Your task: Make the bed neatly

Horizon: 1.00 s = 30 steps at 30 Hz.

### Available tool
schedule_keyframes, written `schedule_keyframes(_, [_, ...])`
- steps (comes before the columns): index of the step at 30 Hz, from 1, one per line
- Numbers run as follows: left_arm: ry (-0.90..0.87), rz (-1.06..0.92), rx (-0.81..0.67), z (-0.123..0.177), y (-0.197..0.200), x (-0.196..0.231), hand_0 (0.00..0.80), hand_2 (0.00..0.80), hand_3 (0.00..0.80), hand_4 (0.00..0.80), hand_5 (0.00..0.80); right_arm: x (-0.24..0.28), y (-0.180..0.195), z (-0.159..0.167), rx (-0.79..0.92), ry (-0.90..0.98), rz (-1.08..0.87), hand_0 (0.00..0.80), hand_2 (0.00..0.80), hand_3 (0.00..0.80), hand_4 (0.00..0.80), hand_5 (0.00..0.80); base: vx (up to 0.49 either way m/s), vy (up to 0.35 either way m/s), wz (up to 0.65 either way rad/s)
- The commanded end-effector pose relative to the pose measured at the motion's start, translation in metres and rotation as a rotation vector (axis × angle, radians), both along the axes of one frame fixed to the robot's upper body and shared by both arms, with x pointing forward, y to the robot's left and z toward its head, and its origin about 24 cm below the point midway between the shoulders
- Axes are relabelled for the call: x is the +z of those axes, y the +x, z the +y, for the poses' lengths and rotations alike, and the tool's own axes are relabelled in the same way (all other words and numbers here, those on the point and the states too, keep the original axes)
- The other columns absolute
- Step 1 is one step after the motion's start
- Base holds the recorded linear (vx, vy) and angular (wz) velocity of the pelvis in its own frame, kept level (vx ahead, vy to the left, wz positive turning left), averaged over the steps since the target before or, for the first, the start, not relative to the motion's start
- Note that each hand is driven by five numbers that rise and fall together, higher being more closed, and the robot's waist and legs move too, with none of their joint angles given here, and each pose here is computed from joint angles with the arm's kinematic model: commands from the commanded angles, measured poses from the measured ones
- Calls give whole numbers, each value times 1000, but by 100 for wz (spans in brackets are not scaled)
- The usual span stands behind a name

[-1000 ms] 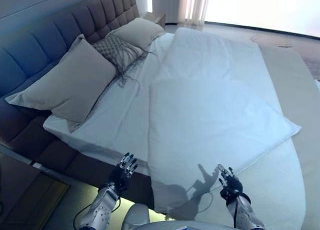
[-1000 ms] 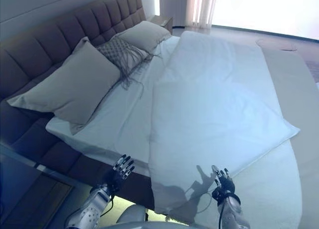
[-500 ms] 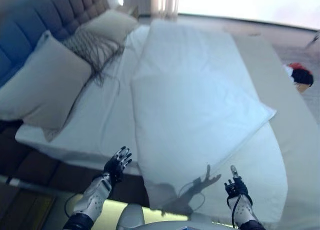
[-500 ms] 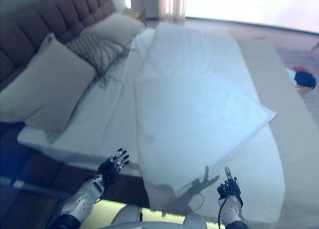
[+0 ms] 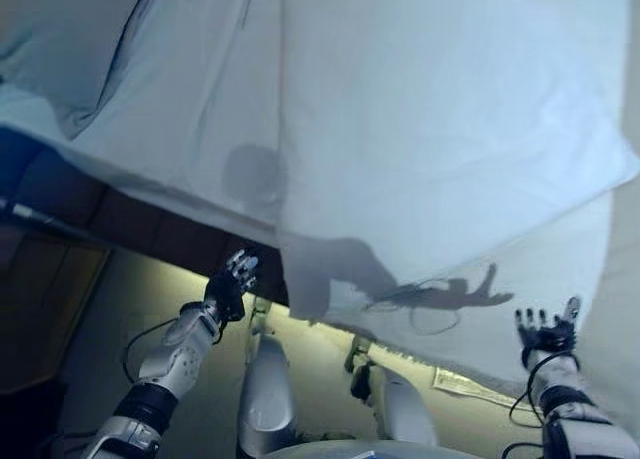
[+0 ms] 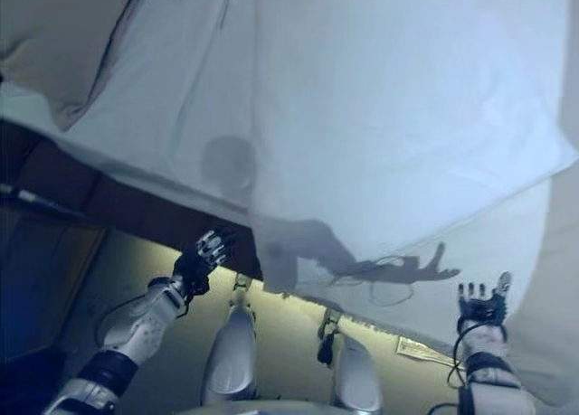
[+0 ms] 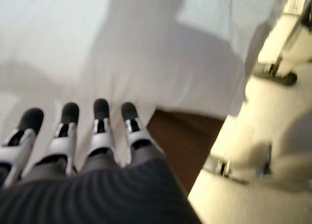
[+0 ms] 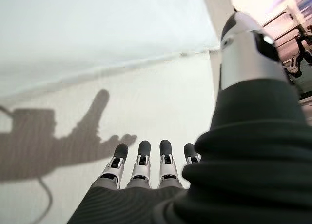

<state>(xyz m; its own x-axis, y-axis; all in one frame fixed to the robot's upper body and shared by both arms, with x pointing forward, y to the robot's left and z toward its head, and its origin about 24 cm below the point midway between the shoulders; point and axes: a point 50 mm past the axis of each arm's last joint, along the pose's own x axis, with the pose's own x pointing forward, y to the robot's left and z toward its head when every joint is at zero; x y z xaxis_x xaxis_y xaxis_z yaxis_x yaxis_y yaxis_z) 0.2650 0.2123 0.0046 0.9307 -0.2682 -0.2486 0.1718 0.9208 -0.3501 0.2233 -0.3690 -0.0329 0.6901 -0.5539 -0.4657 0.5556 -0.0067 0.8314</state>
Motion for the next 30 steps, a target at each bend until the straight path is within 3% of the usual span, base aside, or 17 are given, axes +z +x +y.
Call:
schedule_keyframes(1, [-33,-174,-74,-10,24,43,0,0,0,0,0,38,15,-27,-46,-38,-128,0,0,0,0,0,-30,-5,43])
schedule_keyframes(7, [-68,-211,-76,-15,20,54,0,0,0,0,0,50,25,-27,34,-79,-113,0,0,0,0,0,44,0,27])
schedule_keyframes(11, [-73,-296,-133,-20,37,73,0,0,0,0,0,74,31,-44,-76,-66,-160,0,0,0,0,0,0,80,3])
schedule_keyframes(16, [-60,-345,-90,-33,34,76,0,0,0,0,0,82,41,-39,-77,-86,-207,0,0,0,0,0,-7,192,1])
schedule_keyframes(20, [-53,-355,-17,-21,40,82,0,0,0,0,0,83,45,-34,-39,-126,-162,0,0,0,0,0,5,-34,1])
schedule_keyframes(26, [-64,-339,6,-10,37,74,0,0,0,0,0,48,15,-37,-64,-59,-86,0,0,0,0,0,-9,-46,-16])
schedule_keyframes(30, [-67,-312,-4,-11,35,65,0,0,0,0,0,59,16,-45,-72,-93,-93,0,0,0,0,0,9,-90,-2])
